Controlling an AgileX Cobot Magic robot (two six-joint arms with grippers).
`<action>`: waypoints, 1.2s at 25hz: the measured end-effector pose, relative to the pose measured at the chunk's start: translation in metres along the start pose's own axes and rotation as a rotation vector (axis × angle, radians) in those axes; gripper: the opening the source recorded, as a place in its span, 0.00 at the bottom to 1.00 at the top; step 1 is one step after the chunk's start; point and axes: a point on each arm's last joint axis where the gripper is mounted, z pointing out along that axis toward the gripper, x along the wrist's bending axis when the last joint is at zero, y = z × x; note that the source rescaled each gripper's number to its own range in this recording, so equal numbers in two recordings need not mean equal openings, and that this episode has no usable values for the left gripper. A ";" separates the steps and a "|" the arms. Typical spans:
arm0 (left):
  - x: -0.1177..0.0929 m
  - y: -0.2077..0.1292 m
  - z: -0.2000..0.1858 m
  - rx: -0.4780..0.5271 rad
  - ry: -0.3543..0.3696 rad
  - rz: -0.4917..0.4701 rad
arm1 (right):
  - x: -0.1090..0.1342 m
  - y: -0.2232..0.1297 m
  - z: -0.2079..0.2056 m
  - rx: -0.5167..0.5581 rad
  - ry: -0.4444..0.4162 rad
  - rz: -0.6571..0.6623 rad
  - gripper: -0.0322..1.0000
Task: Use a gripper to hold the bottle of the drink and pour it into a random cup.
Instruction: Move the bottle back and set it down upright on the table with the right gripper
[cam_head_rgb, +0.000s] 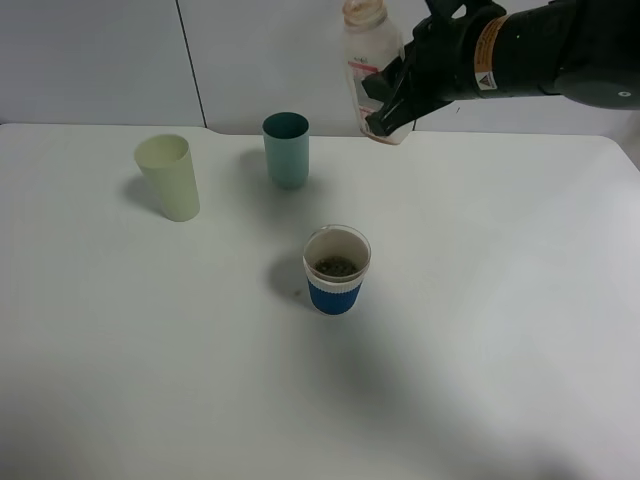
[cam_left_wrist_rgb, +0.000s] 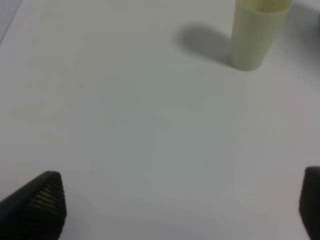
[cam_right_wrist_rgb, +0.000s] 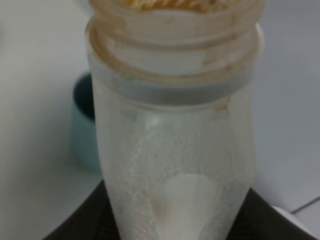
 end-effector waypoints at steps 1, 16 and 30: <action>0.000 0.000 0.000 0.000 0.000 0.000 | -0.003 0.001 0.000 -0.018 0.000 0.051 0.03; 0.000 0.000 0.000 0.000 0.000 0.000 | -0.018 -0.048 0.010 -0.051 -0.021 0.278 0.03; 0.000 0.000 0.000 0.000 0.000 0.000 | 0.002 -0.106 0.056 0.073 0.067 0.214 0.03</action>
